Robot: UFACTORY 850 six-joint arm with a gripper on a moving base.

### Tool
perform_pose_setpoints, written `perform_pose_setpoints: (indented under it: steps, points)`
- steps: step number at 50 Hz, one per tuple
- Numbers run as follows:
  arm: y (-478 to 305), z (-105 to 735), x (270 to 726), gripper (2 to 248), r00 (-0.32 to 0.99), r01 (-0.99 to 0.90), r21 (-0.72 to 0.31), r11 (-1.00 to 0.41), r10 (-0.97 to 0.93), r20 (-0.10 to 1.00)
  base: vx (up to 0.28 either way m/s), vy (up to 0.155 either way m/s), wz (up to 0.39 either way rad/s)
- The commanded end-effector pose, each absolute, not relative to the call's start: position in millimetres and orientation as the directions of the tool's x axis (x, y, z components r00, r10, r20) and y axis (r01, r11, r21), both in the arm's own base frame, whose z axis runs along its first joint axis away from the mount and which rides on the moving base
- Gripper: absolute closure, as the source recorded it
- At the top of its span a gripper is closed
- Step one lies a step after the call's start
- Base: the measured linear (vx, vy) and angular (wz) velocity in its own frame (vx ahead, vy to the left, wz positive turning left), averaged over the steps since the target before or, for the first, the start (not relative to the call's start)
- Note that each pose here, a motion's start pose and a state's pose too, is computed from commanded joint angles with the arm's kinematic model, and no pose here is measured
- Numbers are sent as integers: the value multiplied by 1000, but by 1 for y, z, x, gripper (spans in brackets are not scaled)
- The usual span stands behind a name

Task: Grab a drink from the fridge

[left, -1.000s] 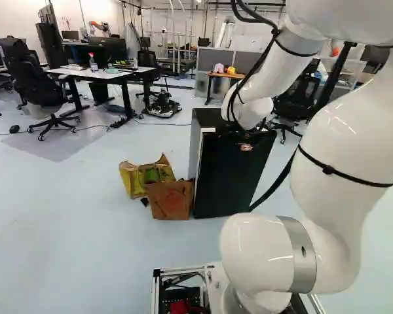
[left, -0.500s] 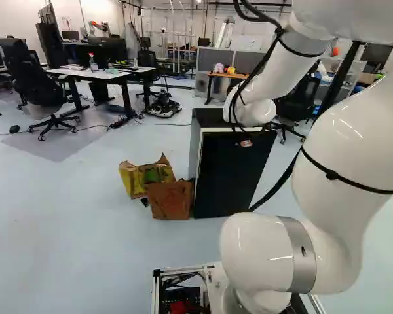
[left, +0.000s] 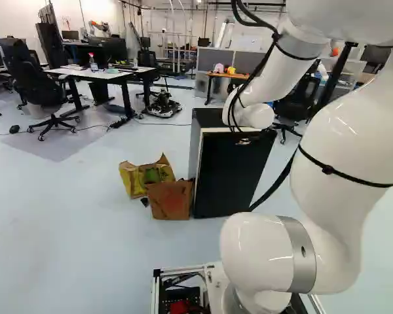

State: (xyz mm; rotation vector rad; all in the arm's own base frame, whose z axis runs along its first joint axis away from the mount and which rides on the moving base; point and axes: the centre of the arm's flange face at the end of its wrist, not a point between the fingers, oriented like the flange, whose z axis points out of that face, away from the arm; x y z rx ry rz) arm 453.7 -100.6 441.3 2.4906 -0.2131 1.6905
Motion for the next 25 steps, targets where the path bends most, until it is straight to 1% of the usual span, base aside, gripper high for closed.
perform_pose_setpoints:
  steps: [25]
  points:
    - [-104, 425, 463, 3, 298, -188, 21, -982, -36, 954, 0, 0, 0]
